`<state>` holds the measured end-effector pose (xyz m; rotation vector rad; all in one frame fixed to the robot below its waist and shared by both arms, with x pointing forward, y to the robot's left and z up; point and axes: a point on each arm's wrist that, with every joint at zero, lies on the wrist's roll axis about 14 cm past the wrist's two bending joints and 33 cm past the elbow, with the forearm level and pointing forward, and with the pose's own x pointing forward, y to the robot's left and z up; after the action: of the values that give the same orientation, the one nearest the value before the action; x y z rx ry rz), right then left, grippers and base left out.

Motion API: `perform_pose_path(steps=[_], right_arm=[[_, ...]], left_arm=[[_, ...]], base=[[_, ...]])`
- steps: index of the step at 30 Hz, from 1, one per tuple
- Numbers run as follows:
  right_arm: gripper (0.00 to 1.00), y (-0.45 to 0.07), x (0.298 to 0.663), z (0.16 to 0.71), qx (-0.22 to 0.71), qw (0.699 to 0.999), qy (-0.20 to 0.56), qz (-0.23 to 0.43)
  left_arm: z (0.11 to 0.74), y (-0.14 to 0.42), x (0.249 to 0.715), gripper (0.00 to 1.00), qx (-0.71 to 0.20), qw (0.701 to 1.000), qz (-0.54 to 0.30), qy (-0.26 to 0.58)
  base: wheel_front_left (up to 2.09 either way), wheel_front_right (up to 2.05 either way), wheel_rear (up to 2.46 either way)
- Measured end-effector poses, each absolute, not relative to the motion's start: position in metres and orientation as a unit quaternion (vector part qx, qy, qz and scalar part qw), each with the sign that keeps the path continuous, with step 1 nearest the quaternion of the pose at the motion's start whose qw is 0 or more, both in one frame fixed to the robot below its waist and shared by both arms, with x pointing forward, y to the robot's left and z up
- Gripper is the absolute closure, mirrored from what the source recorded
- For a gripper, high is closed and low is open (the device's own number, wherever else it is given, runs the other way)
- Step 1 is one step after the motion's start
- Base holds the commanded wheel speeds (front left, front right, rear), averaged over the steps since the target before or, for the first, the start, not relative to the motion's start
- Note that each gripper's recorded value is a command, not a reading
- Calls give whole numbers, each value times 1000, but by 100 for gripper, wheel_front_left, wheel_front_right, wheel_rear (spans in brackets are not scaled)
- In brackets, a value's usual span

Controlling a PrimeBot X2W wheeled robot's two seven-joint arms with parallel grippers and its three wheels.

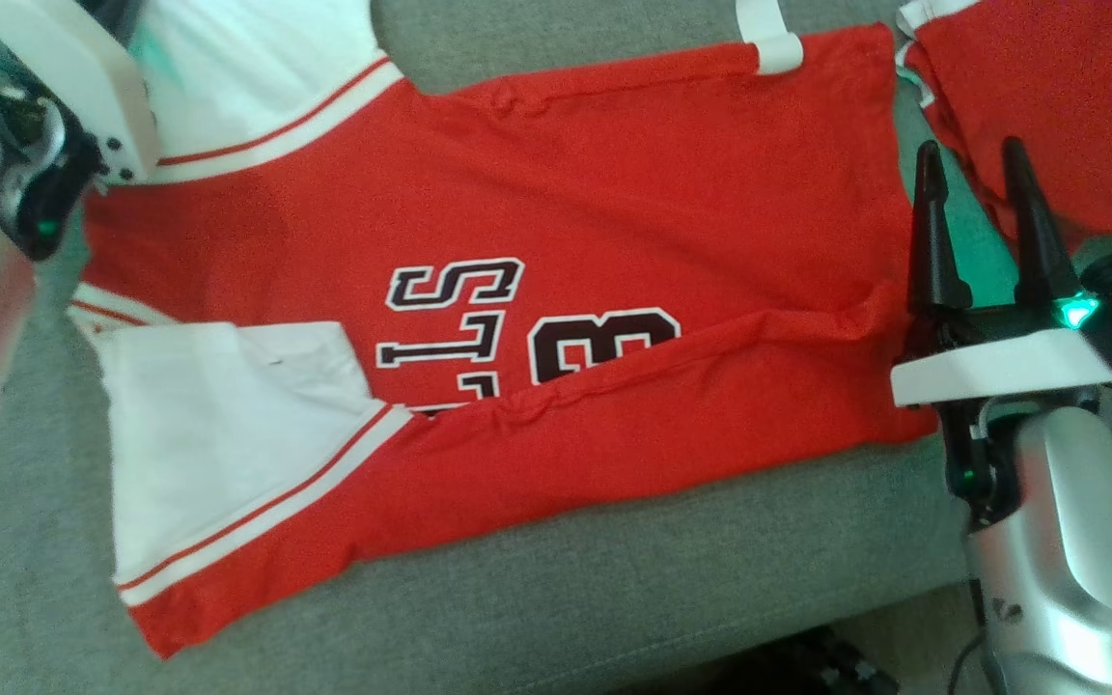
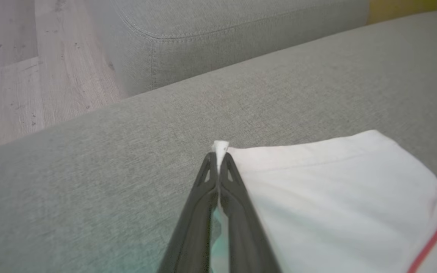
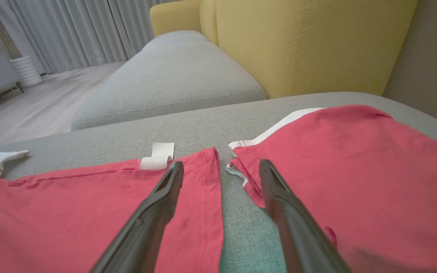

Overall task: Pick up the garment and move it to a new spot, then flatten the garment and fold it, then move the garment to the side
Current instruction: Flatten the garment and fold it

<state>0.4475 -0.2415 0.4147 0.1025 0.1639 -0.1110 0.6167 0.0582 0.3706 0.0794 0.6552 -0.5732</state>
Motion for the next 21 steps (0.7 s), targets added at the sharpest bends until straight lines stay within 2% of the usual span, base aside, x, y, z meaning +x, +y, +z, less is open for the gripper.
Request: perform_pose_path(steps=[6, 13, 21], right_arm=[[0, -229, 456, 427, 15, 995, 97, -29], [0, -196, 487, 448, -40, 992, 116, 24], [0, -183, 511, 433, -143, 963, 211, 83]], left_arm=[[414, 63, 607, 100, 3, 931, -272, 242], [464, 90, 583, 100, -12, 952, -261, 160], [483, 113, 537, 100, -7, 954, -262, 147]], base=[[0, 0, 0], [0, 0, 0], [0, 0, 0]])
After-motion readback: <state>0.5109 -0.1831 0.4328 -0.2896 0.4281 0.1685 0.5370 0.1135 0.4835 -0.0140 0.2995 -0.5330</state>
